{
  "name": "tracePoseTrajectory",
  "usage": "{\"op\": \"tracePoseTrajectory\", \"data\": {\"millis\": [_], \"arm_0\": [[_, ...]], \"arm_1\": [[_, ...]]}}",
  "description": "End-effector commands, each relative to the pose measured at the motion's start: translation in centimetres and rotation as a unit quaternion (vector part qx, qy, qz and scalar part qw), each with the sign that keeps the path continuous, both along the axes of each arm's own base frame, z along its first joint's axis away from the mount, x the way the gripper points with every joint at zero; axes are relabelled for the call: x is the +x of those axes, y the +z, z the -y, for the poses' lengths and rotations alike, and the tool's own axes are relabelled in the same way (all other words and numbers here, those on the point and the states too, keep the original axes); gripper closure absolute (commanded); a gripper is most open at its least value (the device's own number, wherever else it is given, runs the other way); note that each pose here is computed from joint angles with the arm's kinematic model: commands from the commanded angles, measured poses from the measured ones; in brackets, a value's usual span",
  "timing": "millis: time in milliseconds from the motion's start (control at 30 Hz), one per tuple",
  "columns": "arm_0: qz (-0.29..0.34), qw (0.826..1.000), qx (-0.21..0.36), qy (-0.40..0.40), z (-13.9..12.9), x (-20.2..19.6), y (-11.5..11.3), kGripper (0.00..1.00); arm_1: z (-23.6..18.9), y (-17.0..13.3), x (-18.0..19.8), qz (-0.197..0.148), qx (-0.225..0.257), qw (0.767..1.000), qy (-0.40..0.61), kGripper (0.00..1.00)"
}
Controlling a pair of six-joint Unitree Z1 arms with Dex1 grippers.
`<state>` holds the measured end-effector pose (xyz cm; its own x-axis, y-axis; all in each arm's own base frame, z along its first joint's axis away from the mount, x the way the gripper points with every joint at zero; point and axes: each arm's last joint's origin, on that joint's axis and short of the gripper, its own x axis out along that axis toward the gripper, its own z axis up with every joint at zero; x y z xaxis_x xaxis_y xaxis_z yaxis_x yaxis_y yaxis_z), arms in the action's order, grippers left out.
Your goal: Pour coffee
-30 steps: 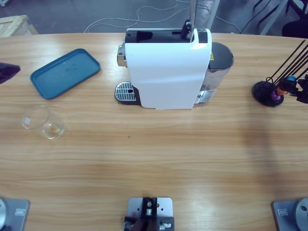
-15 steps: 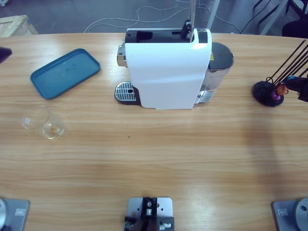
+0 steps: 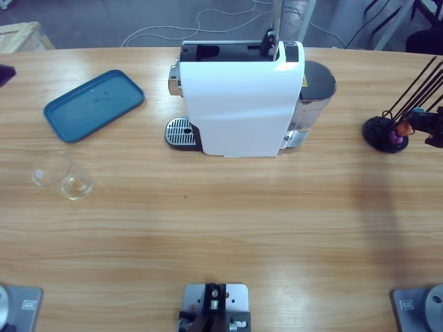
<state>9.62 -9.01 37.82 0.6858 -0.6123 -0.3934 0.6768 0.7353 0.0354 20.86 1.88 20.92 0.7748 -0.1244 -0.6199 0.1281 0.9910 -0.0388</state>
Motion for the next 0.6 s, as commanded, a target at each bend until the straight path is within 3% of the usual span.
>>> {"op": "tracePoseTrajectory", "data": {"millis": [33, 200, 467, 600], "arm_0": [[-0.023, 1.0, 0.017, -0.001, 0.3, 0.1, -1.3, 0.013], [-0.025, 1.0, 0.018, -0.001, 0.4, 0.1, -1.5, 0.013], [-0.031, 0.999, 0.019, -0.004, 0.4, 0.0, -2.0, 0.013], [-0.033, 0.999, 0.021, -0.005, 0.4, 0.0, -2.3, 0.013]], "arm_1": [[0.1, -1.2, -0.2, -0.023, -0.002, 1.0, 0.008, 1.0], [0.3, 0.6, -1.0, 0.007, 0.0, 1.0, 0.003, 1.0], [0.7, 6.2, -1.0, 0.059, -0.002, 0.998, -0.003, 1.0], [0.9, 7.7, -1.9, 0.059, -0.012, 0.998, -0.01, 1.0]]}}
